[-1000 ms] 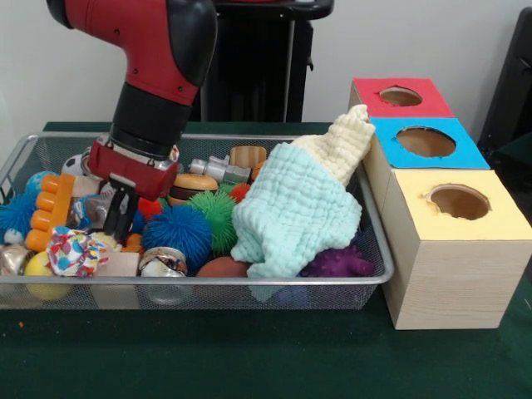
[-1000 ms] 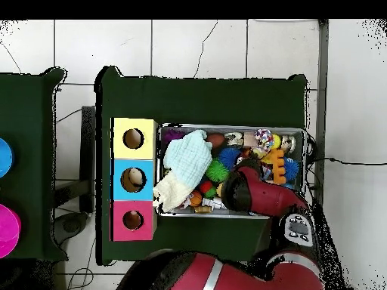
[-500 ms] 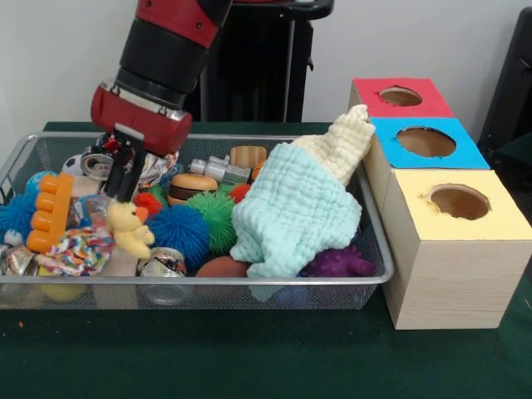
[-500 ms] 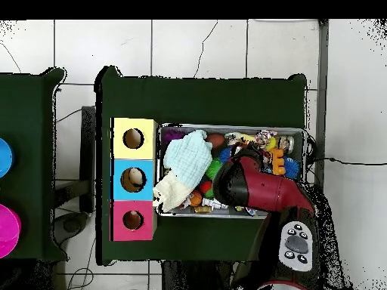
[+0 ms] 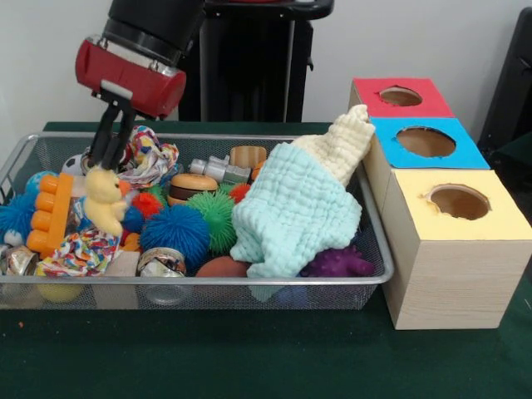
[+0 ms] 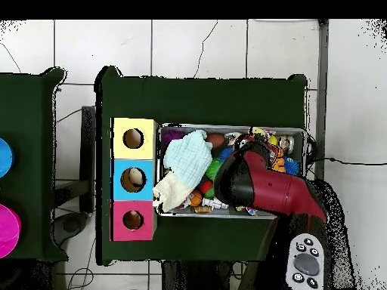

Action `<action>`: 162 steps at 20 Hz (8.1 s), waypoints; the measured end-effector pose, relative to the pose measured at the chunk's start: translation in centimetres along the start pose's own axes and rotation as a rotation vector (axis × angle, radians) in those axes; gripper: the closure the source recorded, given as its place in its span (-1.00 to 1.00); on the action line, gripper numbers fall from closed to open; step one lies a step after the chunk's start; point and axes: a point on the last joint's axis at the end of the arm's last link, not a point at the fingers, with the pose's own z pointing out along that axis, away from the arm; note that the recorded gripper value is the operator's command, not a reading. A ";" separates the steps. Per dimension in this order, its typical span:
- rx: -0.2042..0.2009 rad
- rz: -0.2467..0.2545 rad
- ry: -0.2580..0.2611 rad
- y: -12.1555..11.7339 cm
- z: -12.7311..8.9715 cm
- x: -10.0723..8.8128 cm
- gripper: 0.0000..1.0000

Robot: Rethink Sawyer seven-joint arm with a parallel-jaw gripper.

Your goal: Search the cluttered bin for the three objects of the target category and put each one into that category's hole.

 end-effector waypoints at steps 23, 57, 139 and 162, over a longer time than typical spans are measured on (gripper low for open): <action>-0.057 0.059 0.132 5.1 -11.2 1.5 1.00; -0.024 0.183 0.254 13.4 -22.6 16.4 1.00; 0.115 0.470 0.118 25.1 -27.4 21.8 1.00; 0.140 0.411 0.113 26.6 -26.4 23.7 -1.00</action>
